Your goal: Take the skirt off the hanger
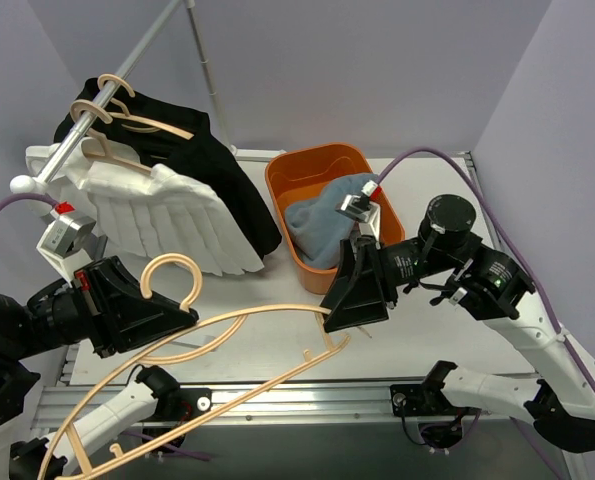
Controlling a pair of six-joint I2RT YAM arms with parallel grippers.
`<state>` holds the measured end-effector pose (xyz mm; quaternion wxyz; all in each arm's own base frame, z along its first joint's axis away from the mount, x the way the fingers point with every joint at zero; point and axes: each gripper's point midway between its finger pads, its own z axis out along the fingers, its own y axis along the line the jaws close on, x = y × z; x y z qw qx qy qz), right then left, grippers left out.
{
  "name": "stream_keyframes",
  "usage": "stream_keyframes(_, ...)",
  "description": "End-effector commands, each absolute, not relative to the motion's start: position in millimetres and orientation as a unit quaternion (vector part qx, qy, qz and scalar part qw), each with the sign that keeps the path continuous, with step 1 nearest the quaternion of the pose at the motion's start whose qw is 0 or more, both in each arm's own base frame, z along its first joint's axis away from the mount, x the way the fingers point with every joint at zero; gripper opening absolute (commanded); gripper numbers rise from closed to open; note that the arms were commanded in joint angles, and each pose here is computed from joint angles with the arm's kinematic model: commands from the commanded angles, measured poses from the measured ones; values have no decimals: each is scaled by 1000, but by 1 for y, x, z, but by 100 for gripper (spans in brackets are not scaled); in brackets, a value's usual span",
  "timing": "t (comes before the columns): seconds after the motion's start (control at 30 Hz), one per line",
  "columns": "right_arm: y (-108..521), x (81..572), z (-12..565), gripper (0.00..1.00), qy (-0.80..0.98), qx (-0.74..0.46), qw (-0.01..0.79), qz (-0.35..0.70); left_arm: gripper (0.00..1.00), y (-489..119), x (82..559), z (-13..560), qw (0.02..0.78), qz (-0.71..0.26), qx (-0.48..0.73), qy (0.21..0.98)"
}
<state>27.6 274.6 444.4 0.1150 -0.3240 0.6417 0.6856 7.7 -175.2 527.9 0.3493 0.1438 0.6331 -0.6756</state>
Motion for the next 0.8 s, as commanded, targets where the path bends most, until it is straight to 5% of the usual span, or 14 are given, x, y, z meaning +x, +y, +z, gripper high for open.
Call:
stream_keyframes(0.0,278,17,450,50,627,-356,113,684,2,-180,9,544,362,-688,162,608)
stream_keyframes(0.1,281,10,445,37,626,-367,101,681,2,-182,11,547,363,-689,167,604)
stream_keyframes(0.17,282,8,442,0,625,-372,97,679,2,-183,12,547,362,-689,169,605)
stream_keyframes(0.3,280,-1,448,0,612,-390,113,679,6,-184,15,542,362,-680,169,615)
stream_keyframes(0.37,277,-3,459,0,598,-400,143,680,33,-182,19,539,373,-671,158,621)
stream_keyframes(0.4,275,-4,461,0,598,-399,149,679,64,-181,20,539,377,-669,157,621)
stream_keyframes(0.47,275,-1,454,0,612,-399,153,666,95,-178,22,540,391,-665,147,619)
stream_keyframes(0.77,270,11,441,0,648,-378,189,633,94,-166,49,516,425,-607,85,666)
